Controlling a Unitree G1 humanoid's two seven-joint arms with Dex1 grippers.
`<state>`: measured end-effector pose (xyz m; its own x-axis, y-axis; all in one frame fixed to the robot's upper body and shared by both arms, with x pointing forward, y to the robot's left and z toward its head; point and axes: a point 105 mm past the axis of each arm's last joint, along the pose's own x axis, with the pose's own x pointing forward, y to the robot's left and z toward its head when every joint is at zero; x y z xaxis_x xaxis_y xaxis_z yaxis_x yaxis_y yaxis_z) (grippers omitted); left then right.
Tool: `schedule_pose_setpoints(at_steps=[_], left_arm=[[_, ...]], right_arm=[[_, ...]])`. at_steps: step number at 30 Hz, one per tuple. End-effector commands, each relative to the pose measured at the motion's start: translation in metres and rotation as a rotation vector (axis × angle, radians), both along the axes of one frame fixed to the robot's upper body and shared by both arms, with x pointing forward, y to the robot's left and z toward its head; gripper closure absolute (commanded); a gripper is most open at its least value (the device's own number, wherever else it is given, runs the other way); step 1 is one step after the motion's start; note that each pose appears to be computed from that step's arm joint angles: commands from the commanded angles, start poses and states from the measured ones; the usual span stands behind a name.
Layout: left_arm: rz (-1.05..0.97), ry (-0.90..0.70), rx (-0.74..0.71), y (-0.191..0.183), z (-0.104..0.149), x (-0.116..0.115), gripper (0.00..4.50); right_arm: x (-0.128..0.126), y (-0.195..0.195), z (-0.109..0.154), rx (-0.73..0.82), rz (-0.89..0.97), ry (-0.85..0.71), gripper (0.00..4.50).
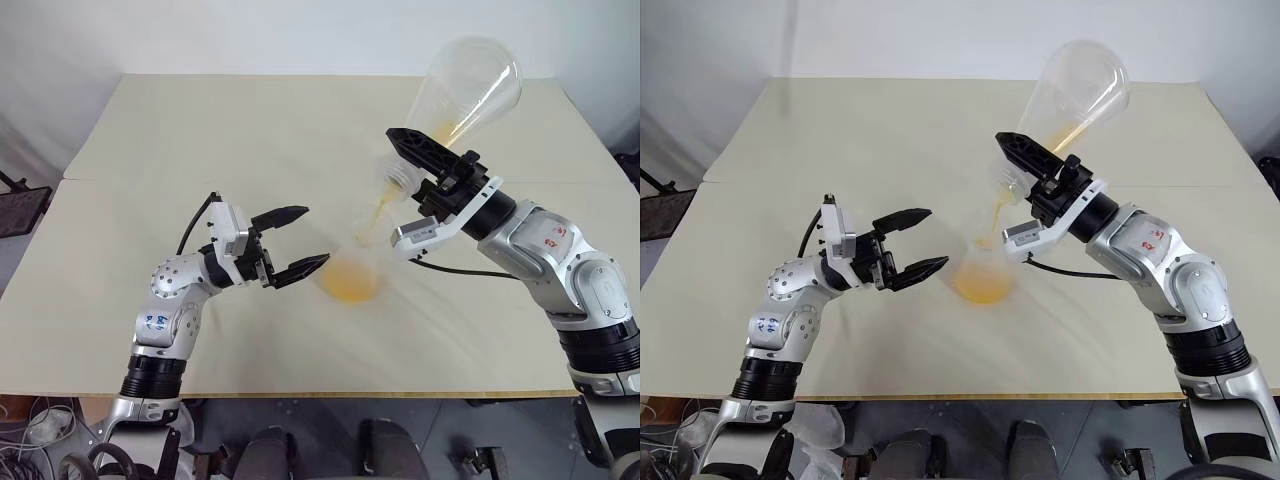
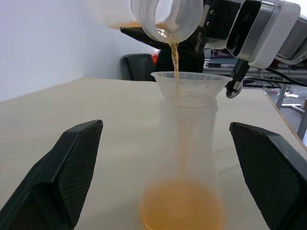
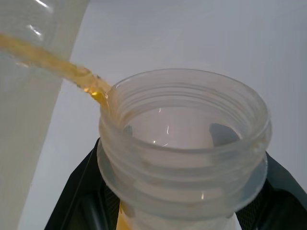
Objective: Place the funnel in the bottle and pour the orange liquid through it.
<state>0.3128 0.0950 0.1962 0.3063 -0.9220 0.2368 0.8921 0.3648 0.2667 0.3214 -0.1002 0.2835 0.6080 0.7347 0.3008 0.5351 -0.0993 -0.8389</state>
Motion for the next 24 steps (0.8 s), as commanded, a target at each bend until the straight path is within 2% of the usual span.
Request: schedule_pose_setpoints(at_steps=[1, 24], left_arm=[[-0.01, -0.05, -0.006, -0.0006, 0.0088, -0.0066, 0.0], [-0.008, -0.057, -0.013, -0.0014, 0.0101, -0.0049, 0.0]], right_arm=[[-0.0077, 0.0011, 0.0151, 0.015, 0.021, -0.066, 2.02], [-0.0076, 0.0046, 0.0159, -0.009, 0.032, -0.096, 2.02]])
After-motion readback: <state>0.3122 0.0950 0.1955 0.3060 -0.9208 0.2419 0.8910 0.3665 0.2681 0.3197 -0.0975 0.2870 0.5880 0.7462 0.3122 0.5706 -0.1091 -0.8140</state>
